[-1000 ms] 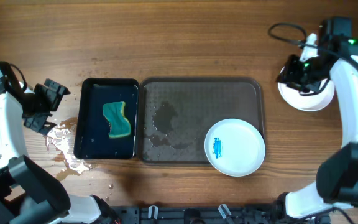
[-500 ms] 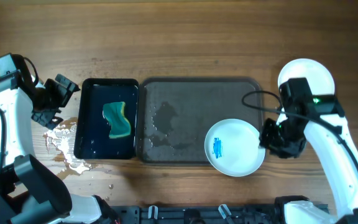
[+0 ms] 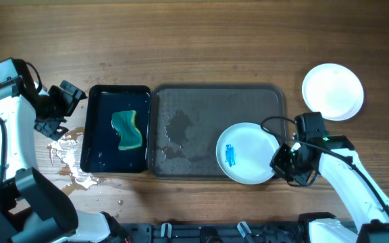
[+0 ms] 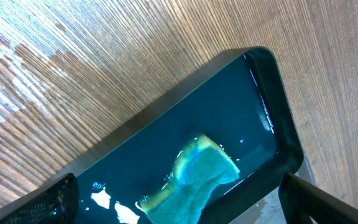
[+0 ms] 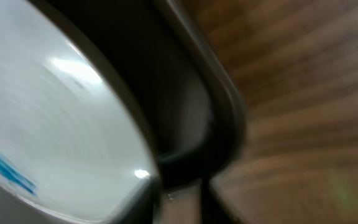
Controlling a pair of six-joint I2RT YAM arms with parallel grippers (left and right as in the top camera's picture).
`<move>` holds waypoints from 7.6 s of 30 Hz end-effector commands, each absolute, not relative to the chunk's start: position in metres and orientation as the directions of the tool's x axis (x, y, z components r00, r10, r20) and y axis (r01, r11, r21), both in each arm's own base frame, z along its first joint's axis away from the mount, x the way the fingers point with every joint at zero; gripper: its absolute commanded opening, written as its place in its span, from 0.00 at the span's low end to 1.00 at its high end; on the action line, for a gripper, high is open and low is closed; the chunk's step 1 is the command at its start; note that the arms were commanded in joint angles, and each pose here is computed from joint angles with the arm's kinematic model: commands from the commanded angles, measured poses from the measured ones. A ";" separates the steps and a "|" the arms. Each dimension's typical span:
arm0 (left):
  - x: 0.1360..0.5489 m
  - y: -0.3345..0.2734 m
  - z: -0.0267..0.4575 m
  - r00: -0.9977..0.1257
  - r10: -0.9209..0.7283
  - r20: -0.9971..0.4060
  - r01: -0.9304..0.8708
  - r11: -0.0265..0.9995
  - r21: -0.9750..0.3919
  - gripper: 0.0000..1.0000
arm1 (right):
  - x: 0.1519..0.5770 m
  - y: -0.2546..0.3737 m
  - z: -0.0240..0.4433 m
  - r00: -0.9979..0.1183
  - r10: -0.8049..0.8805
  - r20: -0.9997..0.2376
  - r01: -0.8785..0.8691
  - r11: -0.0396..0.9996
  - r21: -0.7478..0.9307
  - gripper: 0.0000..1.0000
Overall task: Clean dirty plates on tray and stack at the side
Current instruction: 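Grip the rim of the remaining blue-smeared plate with the right gripper, then grasp the sponge with the left gripper and move it over the plate, then scrub the blue paint on the plate with the sponge in the left gripper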
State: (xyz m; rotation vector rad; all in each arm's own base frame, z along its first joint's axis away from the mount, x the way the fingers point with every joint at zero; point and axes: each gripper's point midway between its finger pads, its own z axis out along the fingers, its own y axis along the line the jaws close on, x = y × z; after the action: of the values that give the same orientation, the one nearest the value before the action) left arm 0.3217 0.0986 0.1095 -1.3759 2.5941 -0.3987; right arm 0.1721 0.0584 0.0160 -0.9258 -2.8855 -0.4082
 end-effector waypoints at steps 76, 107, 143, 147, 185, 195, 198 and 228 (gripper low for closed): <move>0.310 -0.085 0.102 -0.927 -0.334 -0.171 -0.342 0.940 0.021 0.04 | 0.300 0.126 0.051 -0.930 -0.165 -0.328 -0.253 0.936 0.246 0.04; 0.293 -0.265 0.050 -0.995 0.100 -0.030 0.104 0.905 -0.413 0.04 | 0.280 0.139 -0.002 -0.989 0.073 -0.126 0.049 0.981 0.185 0.04; 0.267 -0.344 0.026 -0.961 0.261 0.088 0.117 0.676 -0.728 0.04 | 0.273 0.138 -0.003 -0.993 0.073 -0.095 0.054 0.982 0.182 0.04; 0.310 -0.282 -0.006 -0.997 0.037 0.073 -0.005 0.862 -0.507 0.04 | 0.271 0.139 -0.003 -0.994 0.071 -0.085 0.054 0.980 0.190 0.04; 0.299 -0.144 -0.029 -0.975 -0.141 0.174 -0.152 0.987 -0.051 0.04 | 0.271 0.138 -0.002 -0.994 0.070 -0.085 0.053 0.981 0.188 0.04; 0.239 -0.267 0.011 -0.919 0.246 0.308 0.022 0.813 -0.582 0.04 | 0.273 0.127 -0.003 -0.991 0.108 -0.073 0.093 0.978 0.185 0.04; 0.232 -0.300 0.022 -0.911 0.324 0.255 0.069 0.729 -0.680 0.04 | 0.273 0.127 -0.003 -0.992 0.108 -0.070 0.093 0.978 0.186 0.04; 0.276 -0.287 0.057 -0.954 0.298 0.008 0.219 0.720 -0.658 0.28 | 0.271 0.132 -0.002 -0.993 0.105 -0.060 0.090 0.973 0.214 0.04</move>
State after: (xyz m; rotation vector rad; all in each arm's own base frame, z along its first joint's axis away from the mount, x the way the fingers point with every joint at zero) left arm 0.2956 -0.2618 0.0405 0.2448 3.0899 -0.9942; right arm 0.2721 0.1366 0.0041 -0.1436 -3.1921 -0.3731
